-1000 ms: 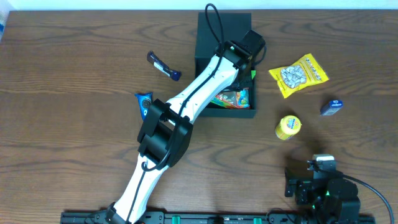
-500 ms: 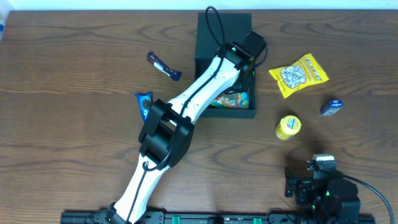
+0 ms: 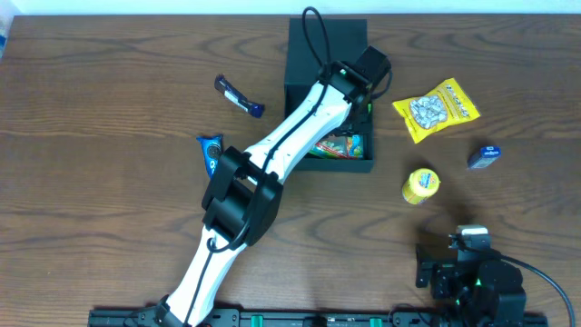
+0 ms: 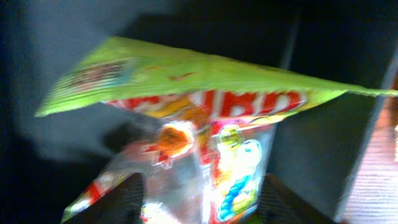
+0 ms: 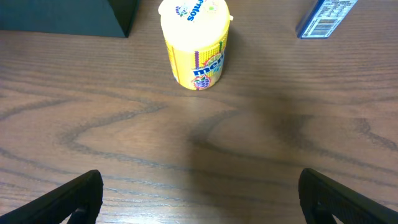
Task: Pack container
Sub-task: 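Carry the Haribo bag into the black box and release it, then move the left gripper back toward the blue Oreo pack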
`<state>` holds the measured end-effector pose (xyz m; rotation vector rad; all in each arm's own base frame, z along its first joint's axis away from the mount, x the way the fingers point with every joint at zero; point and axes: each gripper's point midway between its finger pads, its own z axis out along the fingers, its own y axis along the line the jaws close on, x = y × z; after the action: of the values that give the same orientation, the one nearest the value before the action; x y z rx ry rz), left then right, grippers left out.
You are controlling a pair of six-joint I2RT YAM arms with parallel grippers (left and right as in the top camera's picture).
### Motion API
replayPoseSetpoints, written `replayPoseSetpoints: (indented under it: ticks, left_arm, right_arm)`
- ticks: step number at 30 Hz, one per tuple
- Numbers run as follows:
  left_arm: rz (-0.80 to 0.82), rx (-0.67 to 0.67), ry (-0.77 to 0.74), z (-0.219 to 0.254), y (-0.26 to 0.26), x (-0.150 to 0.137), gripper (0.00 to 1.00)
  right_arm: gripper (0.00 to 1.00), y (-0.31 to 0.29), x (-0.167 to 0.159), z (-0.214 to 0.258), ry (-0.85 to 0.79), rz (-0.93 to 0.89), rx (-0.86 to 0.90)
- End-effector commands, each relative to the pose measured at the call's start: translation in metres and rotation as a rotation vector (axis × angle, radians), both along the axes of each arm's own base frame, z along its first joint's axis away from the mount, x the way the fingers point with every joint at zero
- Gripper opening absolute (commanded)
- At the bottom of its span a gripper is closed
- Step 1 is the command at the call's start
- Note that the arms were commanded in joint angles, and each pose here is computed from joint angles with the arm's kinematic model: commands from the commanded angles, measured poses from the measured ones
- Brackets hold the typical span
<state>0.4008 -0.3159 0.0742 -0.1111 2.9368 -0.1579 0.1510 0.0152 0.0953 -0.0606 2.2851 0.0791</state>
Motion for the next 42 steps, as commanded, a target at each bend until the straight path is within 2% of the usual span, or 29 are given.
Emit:
replayPoseSetpoints:
  ticks: [1,4,7,10,12,13,18,30,37,42]
  left_arm:
    - [0.008,0.017,-0.145,0.061,0.012,0.008,0.69]
    - [0.016,0.050,-0.191,0.091,0.025,0.000,0.73]
    - [0.016,0.075,-0.217,0.118,0.038,-0.014,0.82]
    - [0.016,0.114,-0.233,0.141,0.054,-0.029,0.85]
    - [0.027,0.156,-0.241,0.156,0.070,-0.041,0.90]
    - [0.044,0.180,-0.245,0.162,0.079,-0.047,0.96]
    - [0.148,0.273,-0.259,0.190,0.123,-0.072,0.95]
    - [0.144,0.307,-0.260,0.217,0.165,-0.114,0.95]
    - [0.125,0.244,-0.346,0.196,0.195,-0.133,0.95]
    - [0.215,0.241,-0.297,0.159,0.230,-0.138,0.95]
  right_arm:
    - [0.99,-0.001,-0.001,-0.002,0.005,0.000,-0.008]
    - [0.99,-0.001,-0.001,-0.002,0.005,0.000,-0.008]
    - [0.99,-0.001,-0.001,-0.002,0.005,0.000,-0.009]
    - [0.99,-0.001,-0.001,-0.002,0.005,0.000,-0.009]
    - [0.99,-0.001,-0.001,-0.002,0.005,0.000,-0.008]
    - [0.99,-0.001,-0.001,-0.002,0.005,0.000,-0.008]
    - [0.99,-0.001,-0.001,-0.002,0.005,0.000,-0.009]
    - [0.99,-0.001,-0.001,-0.002,0.005,0.000,-0.008]
    - [0.99,-0.001,-0.001,-0.002,0.005,0.000,-0.008]
    - [0.99,-0.001,-0.001,-0.002,0.005,0.000,-0.008]
